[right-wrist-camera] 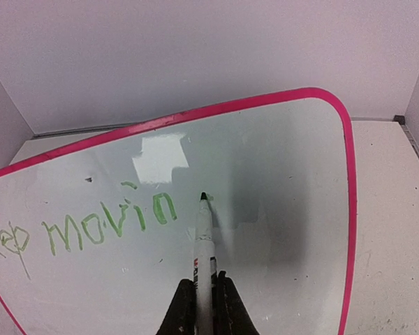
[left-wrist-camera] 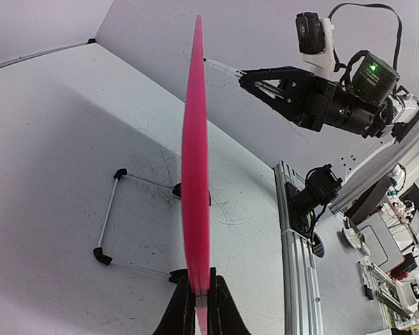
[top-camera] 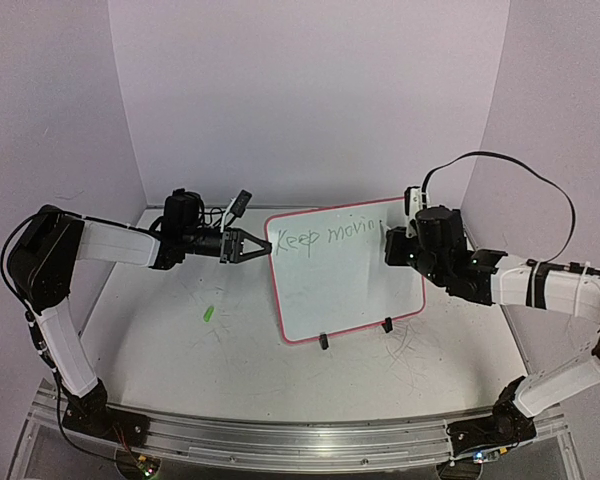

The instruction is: Write a sentence on the whiteboard

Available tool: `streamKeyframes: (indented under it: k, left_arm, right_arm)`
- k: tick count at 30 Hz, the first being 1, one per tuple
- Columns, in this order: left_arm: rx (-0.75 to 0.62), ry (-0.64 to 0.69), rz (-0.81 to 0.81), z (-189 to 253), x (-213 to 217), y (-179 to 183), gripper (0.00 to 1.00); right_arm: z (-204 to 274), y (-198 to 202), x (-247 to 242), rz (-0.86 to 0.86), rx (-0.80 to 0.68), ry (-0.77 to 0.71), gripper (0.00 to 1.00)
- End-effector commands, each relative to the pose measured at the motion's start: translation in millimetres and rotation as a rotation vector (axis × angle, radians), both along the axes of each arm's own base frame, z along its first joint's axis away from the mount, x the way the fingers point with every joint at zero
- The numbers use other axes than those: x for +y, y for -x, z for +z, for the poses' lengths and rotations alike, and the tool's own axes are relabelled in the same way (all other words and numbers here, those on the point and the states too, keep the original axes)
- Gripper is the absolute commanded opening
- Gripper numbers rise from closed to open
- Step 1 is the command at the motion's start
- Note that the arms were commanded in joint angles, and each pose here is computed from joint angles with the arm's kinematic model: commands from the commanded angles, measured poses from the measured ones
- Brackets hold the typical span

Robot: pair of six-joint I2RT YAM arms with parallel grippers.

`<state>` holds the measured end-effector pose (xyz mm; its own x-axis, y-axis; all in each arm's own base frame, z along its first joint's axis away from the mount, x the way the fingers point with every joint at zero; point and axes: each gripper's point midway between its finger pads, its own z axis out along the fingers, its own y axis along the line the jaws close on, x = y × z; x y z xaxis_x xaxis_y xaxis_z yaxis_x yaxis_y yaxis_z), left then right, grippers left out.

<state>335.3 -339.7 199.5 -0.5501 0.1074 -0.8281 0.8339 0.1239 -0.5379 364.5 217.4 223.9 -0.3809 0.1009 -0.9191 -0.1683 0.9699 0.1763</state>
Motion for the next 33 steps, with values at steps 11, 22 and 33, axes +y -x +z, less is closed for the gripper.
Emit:
streamKeyframes:
  k: [11,22,33]
  left_arm:
    - [-0.069,0.014,0.004,19,0,-5,0.00]
    - [-0.065,0.012,0.003,18,0,-5,0.00]
    - [-0.066,0.012,0.002,18,0,-5,0.00]
  right_arm:
    - [10,-2,15,0.072,-0.014,-0.036,0.00]
    - [-11,8,-1,0.026,0.028,-0.025,0.00]
    - [-1,2,-8,-0.026,-0.007,-0.011,0.00]
